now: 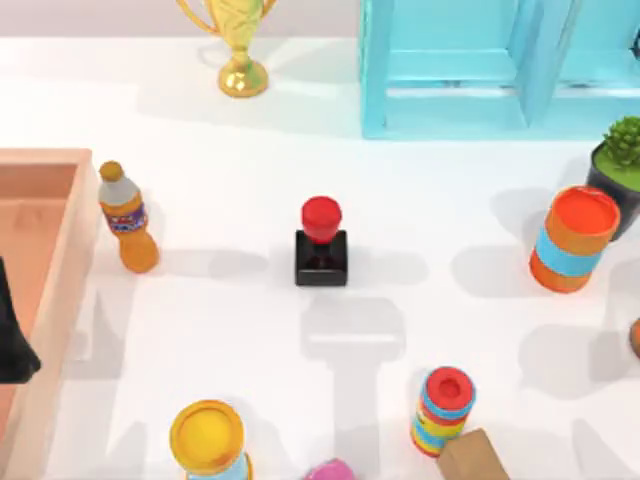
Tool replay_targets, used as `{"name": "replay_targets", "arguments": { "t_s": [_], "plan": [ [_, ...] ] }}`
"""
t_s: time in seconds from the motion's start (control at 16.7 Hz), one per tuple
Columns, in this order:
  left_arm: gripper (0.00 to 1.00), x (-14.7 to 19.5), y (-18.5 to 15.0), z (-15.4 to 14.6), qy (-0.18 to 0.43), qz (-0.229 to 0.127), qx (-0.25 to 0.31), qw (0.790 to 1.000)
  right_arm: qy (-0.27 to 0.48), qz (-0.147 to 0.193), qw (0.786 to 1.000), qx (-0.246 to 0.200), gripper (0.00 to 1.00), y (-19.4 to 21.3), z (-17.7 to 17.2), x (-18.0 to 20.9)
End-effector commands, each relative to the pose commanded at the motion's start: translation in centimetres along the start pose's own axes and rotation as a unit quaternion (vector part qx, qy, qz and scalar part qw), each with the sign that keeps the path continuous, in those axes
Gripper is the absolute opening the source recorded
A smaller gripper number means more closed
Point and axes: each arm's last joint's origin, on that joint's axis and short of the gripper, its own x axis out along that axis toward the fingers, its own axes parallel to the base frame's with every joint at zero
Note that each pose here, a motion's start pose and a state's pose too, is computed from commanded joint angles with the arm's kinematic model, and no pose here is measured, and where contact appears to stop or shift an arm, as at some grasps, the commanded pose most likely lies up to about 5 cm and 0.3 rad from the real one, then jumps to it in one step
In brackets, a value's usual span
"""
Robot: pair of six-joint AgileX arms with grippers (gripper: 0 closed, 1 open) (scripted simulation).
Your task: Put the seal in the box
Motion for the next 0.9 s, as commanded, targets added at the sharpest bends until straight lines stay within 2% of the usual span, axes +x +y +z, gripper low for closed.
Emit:
{"name": "replay_targets", "arguments": {
  "t_s": [0.18, 0.36, 0.66, 0.9],
  "plan": [
    [1.00, 0.0, 0.0, 0.2, 0.003, -0.001, -0.001, 1.000, 0.000, 0.000, 1.000, 0.000, 1.00, 0.0, 0.0, 0.0],
    [1.00, 0.0, -0.2, 2.0, 0.027, -0.011, -0.010, 1.000, 0.000, 0.000, 1.000, 0.000, 1.00, 0.0, 0.0, 0.0],
    [1.00, 1.4, -1.1, 8.4, 0.120, -0.044, -0.040, 0.991, 0.000, 0.000, 1.000, 0.000, 1.00, 0.0, 0.0, 0.0],
    [1.00, 5.2, -2.8, 14.5, 0.231, -0.072, -0.064, 0.968, 0.000, 0.000, 1.000, 0.000, 1.00, 0.0, 0.0, 0.0]
  ]
}}
